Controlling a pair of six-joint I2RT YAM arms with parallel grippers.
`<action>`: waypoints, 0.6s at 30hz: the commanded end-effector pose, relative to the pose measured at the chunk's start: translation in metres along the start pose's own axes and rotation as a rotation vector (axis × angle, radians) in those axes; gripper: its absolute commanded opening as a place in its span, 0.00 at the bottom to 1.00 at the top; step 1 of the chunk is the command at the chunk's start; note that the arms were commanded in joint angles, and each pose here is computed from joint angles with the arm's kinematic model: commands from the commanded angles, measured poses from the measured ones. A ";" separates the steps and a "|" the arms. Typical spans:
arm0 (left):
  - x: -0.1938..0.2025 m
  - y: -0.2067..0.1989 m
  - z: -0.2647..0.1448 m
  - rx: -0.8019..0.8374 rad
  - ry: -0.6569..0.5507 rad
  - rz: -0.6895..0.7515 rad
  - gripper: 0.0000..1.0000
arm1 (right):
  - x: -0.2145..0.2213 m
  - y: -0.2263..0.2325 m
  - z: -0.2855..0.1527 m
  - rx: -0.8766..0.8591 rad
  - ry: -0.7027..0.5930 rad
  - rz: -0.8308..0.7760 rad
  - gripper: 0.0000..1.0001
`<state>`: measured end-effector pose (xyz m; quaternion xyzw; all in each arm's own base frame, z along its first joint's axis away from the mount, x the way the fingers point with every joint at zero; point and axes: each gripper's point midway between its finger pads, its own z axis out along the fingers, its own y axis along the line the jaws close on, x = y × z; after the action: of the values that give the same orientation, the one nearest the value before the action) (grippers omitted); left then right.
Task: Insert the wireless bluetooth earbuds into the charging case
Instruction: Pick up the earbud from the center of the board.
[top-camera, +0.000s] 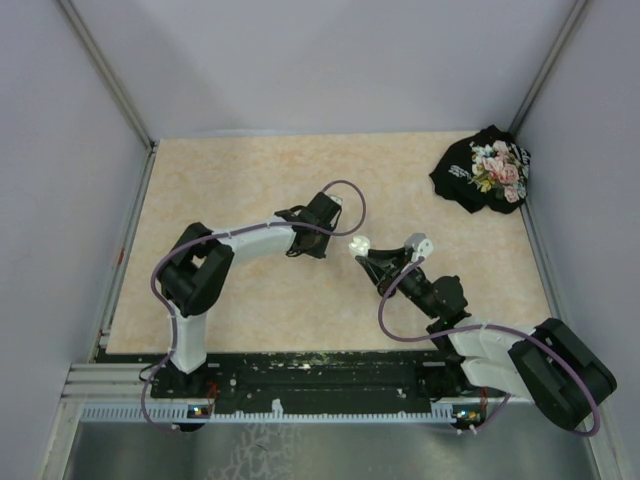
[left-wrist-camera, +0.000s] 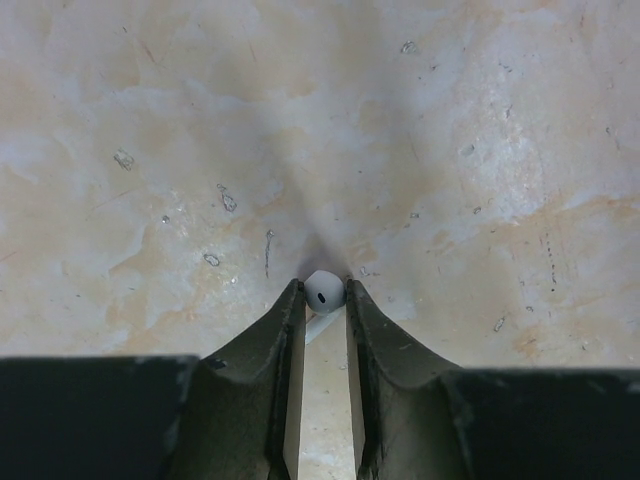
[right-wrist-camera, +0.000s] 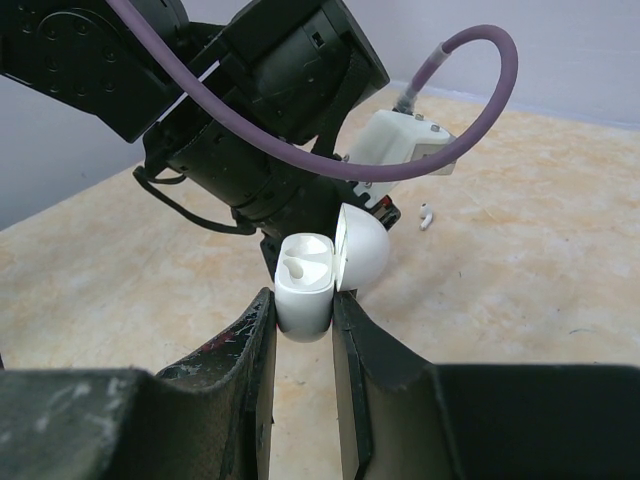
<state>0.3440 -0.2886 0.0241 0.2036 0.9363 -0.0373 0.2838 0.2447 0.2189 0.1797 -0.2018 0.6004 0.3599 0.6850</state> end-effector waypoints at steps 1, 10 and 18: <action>0.008 0.000 0.006 0.009 0.043 -0.018 0.25 | -0.028 0.003 0.009 -0.020 -0.089 -0.018 0.00; 0.006 0.004 -0.001 0.029 0.016 -0.049 0.14 | -0.026 0.004 0.011 -0.031 -0.081 -0.019 0.00; -0.008 0.015 -0.027 0.077 -0.104 -0.105 0.09 | -0.020 0.004 0.014 -0.036 -0.055 -0.031 0.00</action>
<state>0.3369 -0.2721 0.0262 0.1789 0.9397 -0.0615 0.2847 0.2445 0.2205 0.1756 -0.2060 0.6046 0.3606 0.6797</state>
